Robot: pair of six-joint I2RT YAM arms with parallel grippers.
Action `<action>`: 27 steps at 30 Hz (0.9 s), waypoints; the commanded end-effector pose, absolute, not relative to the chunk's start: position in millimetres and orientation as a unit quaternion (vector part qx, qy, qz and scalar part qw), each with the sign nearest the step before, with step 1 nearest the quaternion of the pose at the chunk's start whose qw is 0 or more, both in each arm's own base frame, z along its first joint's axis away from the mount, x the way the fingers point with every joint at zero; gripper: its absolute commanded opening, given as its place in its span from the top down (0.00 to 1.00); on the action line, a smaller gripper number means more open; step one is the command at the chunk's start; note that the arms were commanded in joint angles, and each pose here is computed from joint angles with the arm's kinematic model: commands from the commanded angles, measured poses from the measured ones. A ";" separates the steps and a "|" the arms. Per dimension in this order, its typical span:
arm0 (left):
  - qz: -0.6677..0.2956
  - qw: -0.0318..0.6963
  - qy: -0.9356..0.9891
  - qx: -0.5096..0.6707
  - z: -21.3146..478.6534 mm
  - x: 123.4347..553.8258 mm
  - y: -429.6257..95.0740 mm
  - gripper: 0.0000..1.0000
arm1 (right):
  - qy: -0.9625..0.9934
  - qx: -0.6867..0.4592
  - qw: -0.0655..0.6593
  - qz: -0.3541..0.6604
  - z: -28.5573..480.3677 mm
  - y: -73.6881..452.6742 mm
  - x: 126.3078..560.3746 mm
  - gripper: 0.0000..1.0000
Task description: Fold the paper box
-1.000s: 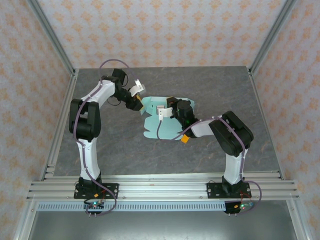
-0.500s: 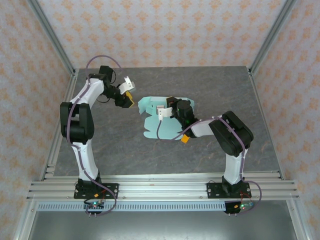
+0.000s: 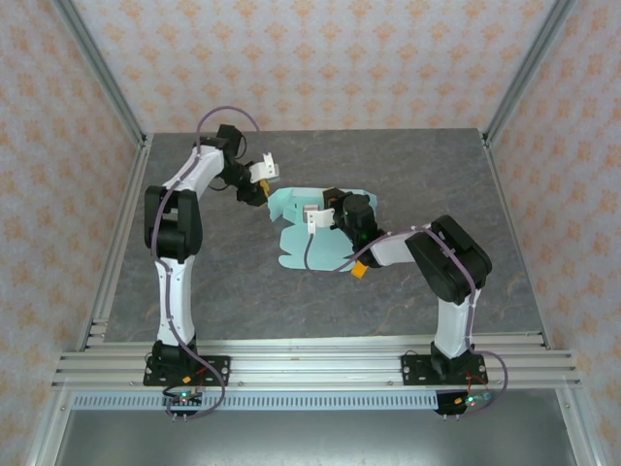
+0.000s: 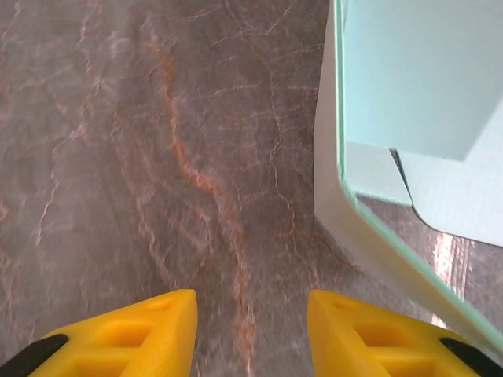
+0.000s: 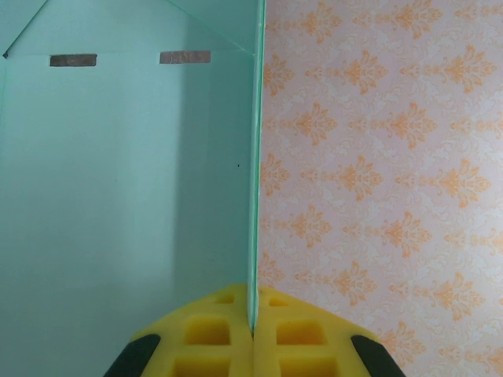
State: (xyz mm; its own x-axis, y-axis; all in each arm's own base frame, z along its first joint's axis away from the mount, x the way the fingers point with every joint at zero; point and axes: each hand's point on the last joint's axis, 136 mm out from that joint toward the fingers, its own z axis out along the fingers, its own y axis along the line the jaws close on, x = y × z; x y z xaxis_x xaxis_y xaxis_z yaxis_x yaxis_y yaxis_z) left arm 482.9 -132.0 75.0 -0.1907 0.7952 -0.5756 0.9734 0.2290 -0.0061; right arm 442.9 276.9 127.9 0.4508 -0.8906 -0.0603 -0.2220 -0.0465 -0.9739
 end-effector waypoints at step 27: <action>-0.266 0.245 0.659 0.659 100.1 442.7 -198.3 0.66 | 0.416 -0.661 0.539 -0.315 130.8 278.6 444.8 1.00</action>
State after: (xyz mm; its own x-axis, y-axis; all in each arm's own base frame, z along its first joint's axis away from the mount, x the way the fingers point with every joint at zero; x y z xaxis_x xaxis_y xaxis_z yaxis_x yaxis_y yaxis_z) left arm 453.5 -183.4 81.4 0.0013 0.7780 -0.6282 0.9999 -0.0075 -0.0072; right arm 444.9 274.5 129.1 0.4411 -0.8958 -0.0554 -0.2171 -0.0466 -0.9750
